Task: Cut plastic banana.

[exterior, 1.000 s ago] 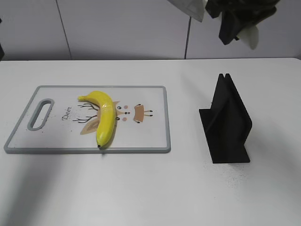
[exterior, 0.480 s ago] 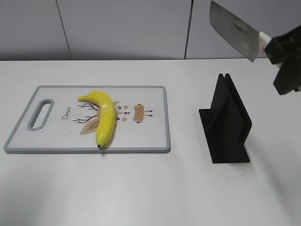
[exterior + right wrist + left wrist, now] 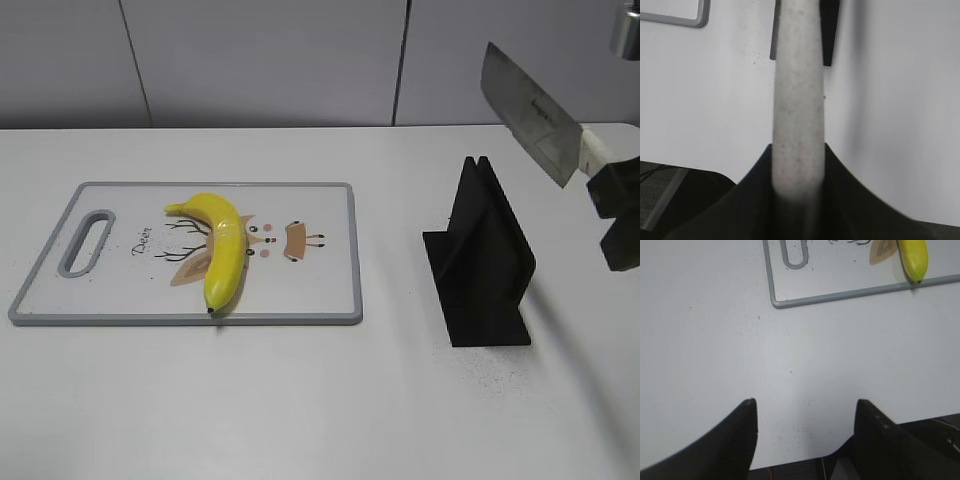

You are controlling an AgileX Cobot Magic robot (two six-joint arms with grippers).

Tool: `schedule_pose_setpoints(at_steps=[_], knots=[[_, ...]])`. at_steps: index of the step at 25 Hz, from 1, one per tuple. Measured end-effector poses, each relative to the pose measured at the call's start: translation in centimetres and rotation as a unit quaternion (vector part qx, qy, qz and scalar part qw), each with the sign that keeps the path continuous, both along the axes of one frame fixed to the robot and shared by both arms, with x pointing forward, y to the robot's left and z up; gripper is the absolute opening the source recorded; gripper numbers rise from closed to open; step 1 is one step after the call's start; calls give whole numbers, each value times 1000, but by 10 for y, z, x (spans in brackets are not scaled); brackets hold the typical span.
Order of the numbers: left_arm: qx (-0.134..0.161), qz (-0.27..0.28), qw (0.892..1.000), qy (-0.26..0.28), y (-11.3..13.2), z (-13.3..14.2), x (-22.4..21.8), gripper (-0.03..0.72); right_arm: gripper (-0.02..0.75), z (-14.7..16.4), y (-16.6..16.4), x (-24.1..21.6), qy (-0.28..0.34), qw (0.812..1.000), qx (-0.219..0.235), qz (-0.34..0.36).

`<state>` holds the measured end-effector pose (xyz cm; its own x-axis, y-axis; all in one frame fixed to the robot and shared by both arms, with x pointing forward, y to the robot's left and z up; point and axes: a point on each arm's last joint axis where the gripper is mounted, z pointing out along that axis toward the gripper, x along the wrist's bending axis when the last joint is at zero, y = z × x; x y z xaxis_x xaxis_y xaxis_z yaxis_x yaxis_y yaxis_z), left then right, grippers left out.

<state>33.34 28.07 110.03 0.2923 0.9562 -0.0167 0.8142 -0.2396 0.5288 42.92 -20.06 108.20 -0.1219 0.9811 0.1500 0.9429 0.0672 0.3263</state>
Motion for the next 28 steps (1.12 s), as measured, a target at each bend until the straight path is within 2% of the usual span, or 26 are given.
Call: schedule_pose_setpoints(at_steps=[12, 19, 28], knots=[[-9, 1, 997, -82, 7, -42, -64, 574, 160, -4, 1, 1, -10, 1000, 6, -1], [-29, 14, 980, -195, 10, -51, -85, 574, 160, -4, 2, 4, -21, 1000, 12, -2], [-37, 17, 968, -246, 12, -50, -100, 574, 160, -26, 12, 24, 7, 1000, 4, -19]])
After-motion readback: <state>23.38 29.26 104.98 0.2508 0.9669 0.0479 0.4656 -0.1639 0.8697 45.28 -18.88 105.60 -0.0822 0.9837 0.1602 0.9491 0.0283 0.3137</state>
